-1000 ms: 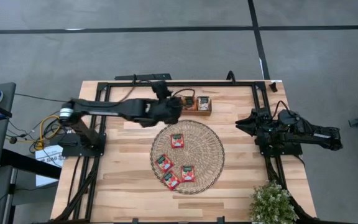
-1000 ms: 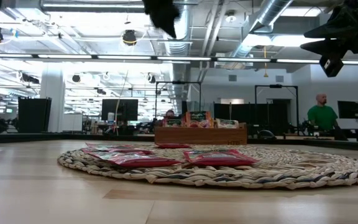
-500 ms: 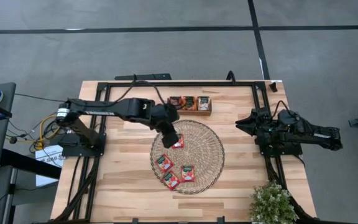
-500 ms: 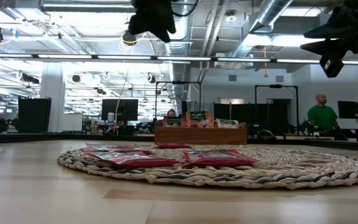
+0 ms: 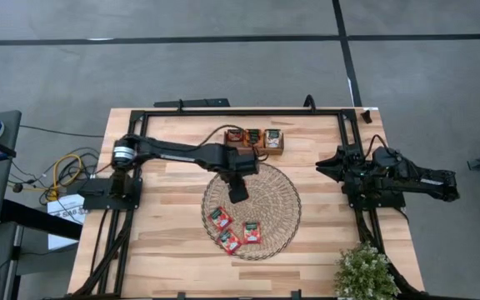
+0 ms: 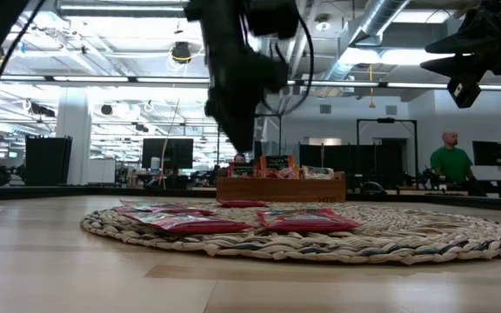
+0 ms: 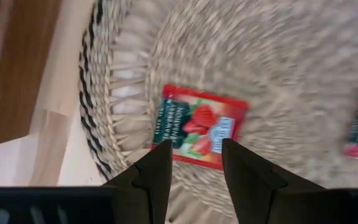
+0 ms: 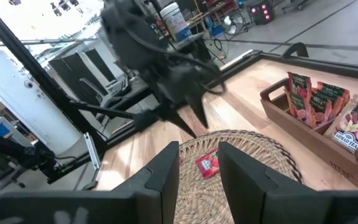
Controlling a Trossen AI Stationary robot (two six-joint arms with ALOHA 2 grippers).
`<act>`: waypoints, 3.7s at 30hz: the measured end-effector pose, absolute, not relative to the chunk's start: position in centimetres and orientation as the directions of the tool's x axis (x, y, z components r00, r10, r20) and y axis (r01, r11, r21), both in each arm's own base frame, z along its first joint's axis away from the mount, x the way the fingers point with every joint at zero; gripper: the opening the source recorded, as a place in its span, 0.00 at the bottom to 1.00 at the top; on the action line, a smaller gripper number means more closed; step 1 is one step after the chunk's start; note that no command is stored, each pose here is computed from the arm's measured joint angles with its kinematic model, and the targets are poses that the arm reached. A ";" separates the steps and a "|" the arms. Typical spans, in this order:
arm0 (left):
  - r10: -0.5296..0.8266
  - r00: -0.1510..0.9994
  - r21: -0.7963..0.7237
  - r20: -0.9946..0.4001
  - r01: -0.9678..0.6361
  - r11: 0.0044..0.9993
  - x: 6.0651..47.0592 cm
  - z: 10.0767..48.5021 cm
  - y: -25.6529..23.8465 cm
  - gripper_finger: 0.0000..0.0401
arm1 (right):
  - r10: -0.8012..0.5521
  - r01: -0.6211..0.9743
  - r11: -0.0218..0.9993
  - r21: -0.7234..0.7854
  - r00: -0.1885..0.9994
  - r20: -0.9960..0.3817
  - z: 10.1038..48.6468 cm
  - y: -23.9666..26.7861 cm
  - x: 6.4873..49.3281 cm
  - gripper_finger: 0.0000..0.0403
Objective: Pick & Place Tea
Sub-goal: Put the red tea bag into the left slot of the wooden organizer
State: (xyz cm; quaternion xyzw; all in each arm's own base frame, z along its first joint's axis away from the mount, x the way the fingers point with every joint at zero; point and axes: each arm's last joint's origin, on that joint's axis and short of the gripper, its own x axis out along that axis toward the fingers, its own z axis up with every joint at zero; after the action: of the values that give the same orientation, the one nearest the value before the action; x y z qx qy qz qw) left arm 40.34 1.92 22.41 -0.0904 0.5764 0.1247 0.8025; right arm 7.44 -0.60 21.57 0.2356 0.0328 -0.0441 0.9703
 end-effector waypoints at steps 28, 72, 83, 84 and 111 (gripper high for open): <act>0.101 0.235 0.060 -0.967 -0.176 0.982 41.7 18.1 4.7 0.33 | -0.069 0.103 0.889 0.447 0.993 -0.091 21.5 -0.6 7.4 0.26; 0.110 0.178 0.090 -0.978 -0.118 0.989 41.9 16.2 4.7 0.57 | -0.066 0.100 0.889 0.447 0.994 -0.091 21.5 -0.6 7.4 0.25; 0.079 0.220 0.060 -0.972 -0.088 0.994 41.8 17.4 4.6 0.57 | -0.066 0.100 0.889 0.447 0.994 -0.090 21.5 -0.6 7.4 0.25; 0.072 0.231 0.055 -0.970 -0.080 0.995 41.8 17.7 4.5 0.57 | -0.067 0.101 0.889 0.447 0.994 -0.091 21.5 -0.6 7.4 0.25; 0.008 0.254 0.010 -0.967 0.006 1.000 42.4 16.5 5.0 0.46 | -0.085 0.117 0.888 0.445 0.992 -0.091 21.5 -0.6 7.4 0.26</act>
State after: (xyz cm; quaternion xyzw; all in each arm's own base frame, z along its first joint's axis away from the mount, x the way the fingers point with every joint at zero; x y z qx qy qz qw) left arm 42.42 4.97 16.52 0.0058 0.6109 0.0006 0.7917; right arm 7.43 -0.64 21.51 0.2311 0.0344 -0.0520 0.9709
